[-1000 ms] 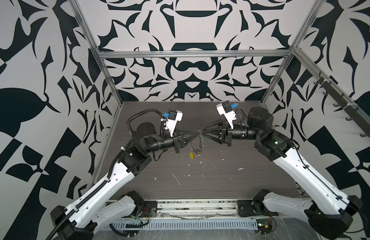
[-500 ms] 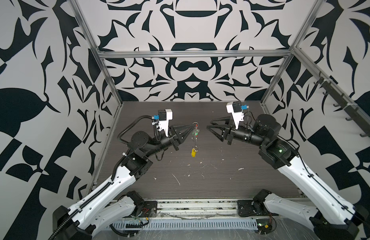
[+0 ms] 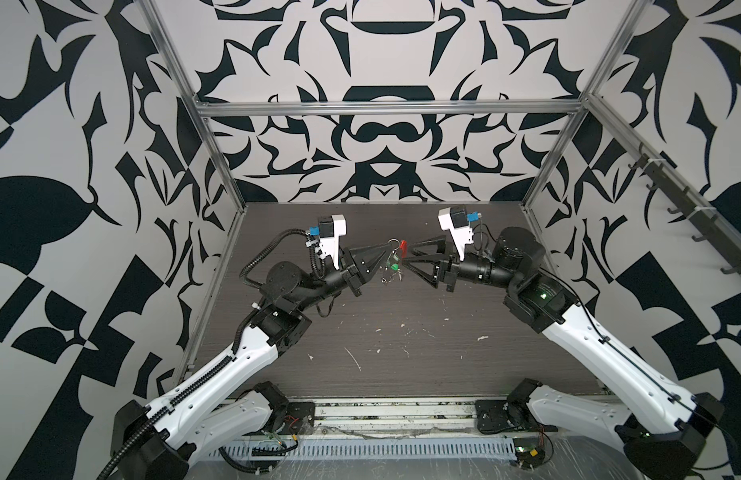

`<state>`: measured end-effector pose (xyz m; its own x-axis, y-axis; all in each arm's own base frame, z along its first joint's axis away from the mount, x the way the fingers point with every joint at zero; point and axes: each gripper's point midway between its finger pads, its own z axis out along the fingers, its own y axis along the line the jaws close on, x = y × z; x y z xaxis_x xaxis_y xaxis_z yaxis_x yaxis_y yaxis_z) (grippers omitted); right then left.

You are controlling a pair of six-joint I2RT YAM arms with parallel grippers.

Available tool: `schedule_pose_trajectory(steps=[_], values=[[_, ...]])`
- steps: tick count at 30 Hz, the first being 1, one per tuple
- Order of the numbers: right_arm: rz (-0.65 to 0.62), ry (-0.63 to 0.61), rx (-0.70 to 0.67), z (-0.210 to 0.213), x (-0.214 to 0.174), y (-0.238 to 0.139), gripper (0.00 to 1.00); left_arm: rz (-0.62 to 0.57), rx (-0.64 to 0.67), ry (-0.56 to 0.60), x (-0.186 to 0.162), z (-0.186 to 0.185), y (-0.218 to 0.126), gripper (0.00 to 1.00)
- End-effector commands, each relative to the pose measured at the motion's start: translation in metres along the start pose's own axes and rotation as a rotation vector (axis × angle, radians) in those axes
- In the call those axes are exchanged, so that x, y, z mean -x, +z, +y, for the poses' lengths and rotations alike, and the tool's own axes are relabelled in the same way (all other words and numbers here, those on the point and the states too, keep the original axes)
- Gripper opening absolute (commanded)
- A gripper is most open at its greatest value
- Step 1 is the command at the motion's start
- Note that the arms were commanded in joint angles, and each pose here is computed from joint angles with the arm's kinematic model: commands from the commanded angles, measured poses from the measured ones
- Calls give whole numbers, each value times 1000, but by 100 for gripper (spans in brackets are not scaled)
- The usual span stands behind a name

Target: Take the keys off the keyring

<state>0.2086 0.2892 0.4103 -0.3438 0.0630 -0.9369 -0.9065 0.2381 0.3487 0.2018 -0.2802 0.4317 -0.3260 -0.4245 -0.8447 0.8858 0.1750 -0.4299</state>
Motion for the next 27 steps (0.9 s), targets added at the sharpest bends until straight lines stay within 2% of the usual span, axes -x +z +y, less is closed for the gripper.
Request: schedule_pose_trajectory(steps=[1, 13, 27], values=[[-27, -57, 62, 15, 10, 1, 52, -38, -32, 9, 8, -9, -3, 0], [4, -73, 67, 14, 4, 12, 37, -30, -38, -2, 7, -10, -3, 0], [2, -81, 72, 16, 6, 18, 28, -15, -39, -13, 4, -9, -1, 0]])
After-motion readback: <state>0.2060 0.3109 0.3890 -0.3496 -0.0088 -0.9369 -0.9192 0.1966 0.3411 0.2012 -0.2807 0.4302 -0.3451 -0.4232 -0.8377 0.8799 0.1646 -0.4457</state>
